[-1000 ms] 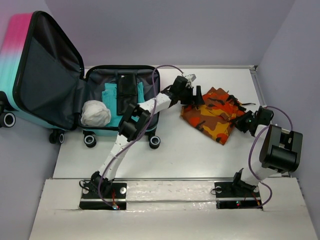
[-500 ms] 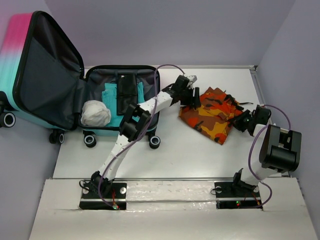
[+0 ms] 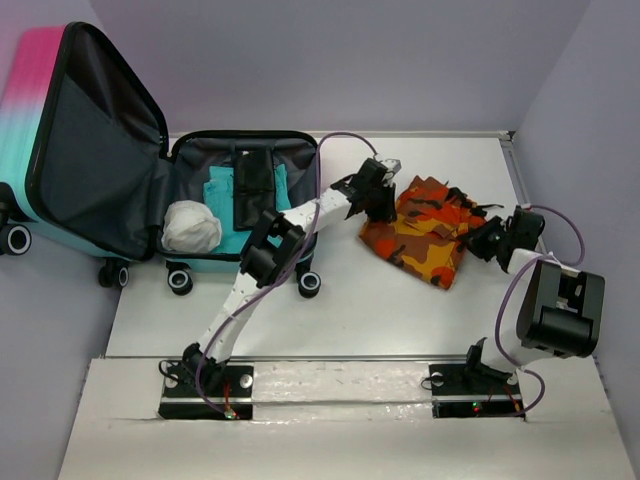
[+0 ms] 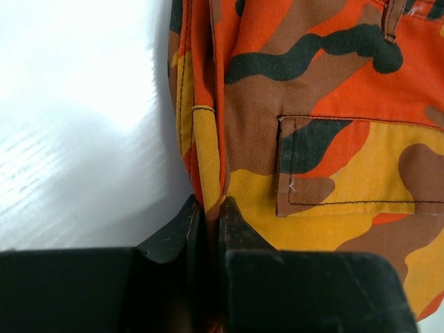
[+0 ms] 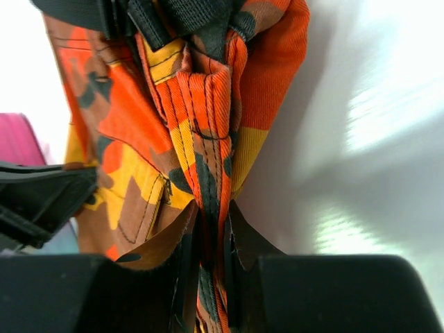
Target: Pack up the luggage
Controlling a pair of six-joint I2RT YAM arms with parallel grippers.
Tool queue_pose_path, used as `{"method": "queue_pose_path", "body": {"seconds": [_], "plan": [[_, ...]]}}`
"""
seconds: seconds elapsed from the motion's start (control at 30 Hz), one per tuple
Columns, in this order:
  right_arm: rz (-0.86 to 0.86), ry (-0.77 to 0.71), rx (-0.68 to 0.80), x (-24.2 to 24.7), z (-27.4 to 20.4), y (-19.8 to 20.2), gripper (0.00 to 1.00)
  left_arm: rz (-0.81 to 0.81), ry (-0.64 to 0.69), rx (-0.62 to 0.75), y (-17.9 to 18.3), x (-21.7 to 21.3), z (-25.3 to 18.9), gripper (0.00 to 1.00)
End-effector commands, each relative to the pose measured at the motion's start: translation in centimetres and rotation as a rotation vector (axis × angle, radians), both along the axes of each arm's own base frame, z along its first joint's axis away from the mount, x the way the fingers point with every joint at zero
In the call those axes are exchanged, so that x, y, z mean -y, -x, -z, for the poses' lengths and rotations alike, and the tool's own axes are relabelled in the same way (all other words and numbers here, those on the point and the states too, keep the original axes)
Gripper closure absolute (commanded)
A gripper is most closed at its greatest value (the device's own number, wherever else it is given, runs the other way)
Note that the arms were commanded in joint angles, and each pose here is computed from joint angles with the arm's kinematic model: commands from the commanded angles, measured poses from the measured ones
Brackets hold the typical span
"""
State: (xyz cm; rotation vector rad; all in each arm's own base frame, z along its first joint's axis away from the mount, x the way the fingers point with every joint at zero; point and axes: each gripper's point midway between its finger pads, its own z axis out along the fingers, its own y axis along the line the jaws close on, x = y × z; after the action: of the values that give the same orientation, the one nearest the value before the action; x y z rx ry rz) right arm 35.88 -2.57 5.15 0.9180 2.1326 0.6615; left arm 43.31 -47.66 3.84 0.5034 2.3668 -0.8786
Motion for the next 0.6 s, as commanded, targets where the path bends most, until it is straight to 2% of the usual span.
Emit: {"method": "queue_pose_path", "body": {"seconds": [0.0, 0.1, 0.3, 0.4, 0.47, 0.57], "plan": [[-0.021, 0.034, 0.138, -0.4, -4.9, -1.0, 0.93, -0.009, 0.015, 0.041, 1.0, -0.4, -4.3, 0.94], [-0.034, 0.042, 0.195, -0.5, -7.8, -1.2, 0.93, -0.018, 0.063, 0.107, 0.9, -0.5, -9.1, 0.94], [-0.070, 0.046, 0.273, -1.5, -12.1, -1.0, 0.93, -0.036, 0.129, 0.177, 1.0, -1.3, -14.5, 0.94], [-0.092, 0.060, 0.318, -2.2, -14.4, -1.2, 0.93, -0.048, 0.193, 0.222, 1.2, -2.2, -18.7, 0.94], [-0.128, 0.053, 0.347, -3.7, -16.1, -1.5, 0.93, -0.059, 0.211, 0.238, 1.3, -3.0, -20.3, 0.94], [-0.176, 0.037, 0.377, -6.4, -18.3, -2.1, 0.93, -0.110, 0.240, 0.307, 0.9, -6.0, -24.9, 0.94]]}}
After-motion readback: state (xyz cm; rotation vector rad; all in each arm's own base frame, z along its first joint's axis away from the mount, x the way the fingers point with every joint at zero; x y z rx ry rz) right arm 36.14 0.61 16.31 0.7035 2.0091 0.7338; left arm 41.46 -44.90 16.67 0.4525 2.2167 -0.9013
